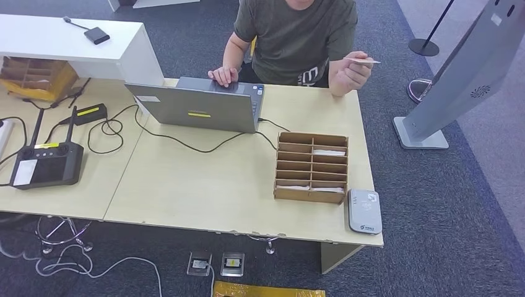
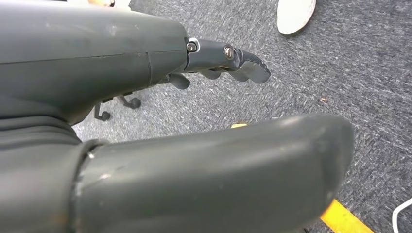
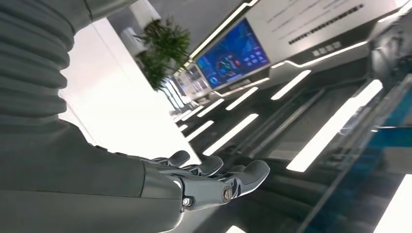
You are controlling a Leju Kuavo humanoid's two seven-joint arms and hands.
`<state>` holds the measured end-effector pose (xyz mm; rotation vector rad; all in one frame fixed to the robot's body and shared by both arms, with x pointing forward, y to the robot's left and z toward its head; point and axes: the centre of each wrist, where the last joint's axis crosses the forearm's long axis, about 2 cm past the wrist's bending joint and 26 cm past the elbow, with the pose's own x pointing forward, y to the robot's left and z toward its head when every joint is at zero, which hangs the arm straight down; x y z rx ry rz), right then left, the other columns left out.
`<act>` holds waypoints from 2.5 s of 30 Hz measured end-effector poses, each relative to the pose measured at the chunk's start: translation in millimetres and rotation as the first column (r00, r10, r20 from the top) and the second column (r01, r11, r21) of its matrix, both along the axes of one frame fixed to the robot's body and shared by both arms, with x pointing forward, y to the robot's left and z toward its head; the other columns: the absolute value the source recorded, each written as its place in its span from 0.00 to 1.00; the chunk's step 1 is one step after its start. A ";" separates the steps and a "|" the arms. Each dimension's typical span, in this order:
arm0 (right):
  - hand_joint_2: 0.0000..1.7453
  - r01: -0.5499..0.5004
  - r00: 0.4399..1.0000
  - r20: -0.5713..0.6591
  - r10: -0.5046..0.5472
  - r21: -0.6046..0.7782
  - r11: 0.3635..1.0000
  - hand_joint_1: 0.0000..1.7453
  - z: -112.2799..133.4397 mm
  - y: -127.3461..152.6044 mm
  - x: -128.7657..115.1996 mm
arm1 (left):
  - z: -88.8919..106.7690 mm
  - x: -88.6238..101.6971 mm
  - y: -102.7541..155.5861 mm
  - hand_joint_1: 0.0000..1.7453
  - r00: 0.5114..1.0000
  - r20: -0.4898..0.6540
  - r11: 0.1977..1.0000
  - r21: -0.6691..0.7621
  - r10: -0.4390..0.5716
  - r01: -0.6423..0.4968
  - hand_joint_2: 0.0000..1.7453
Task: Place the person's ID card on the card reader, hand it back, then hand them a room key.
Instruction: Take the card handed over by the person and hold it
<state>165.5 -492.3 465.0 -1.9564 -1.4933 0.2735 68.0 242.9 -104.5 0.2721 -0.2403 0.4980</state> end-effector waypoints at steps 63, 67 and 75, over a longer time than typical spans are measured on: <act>1.00 -0.410 0.683 -0.677 0.273 -0.045 0.911 0.48 -205.6 209.7 183.7 | 0.4 -2.2 -8.9 0.00 0.996 -0.010 0.995 -0.042 -0.087 0.086 0.00; 1.00 -0.390 0.696 -0.665 0.270 -0.036 0.920 1.00 -206.5 207.4 184.7 | 0.3 -2.5 -8.7 0.00 0.996 -0.013 0.995 -0.042 -0.087 0.087 0.00; 1.00 -0.411 0.699 -0.643 0.314 -0.001 0.912 1.00 -210.6 210.7 185.6 | 0.3 -2.5 -8.5 0.00 0.996 -0.022 0.996 -0.040 -0.086 0.085 0.00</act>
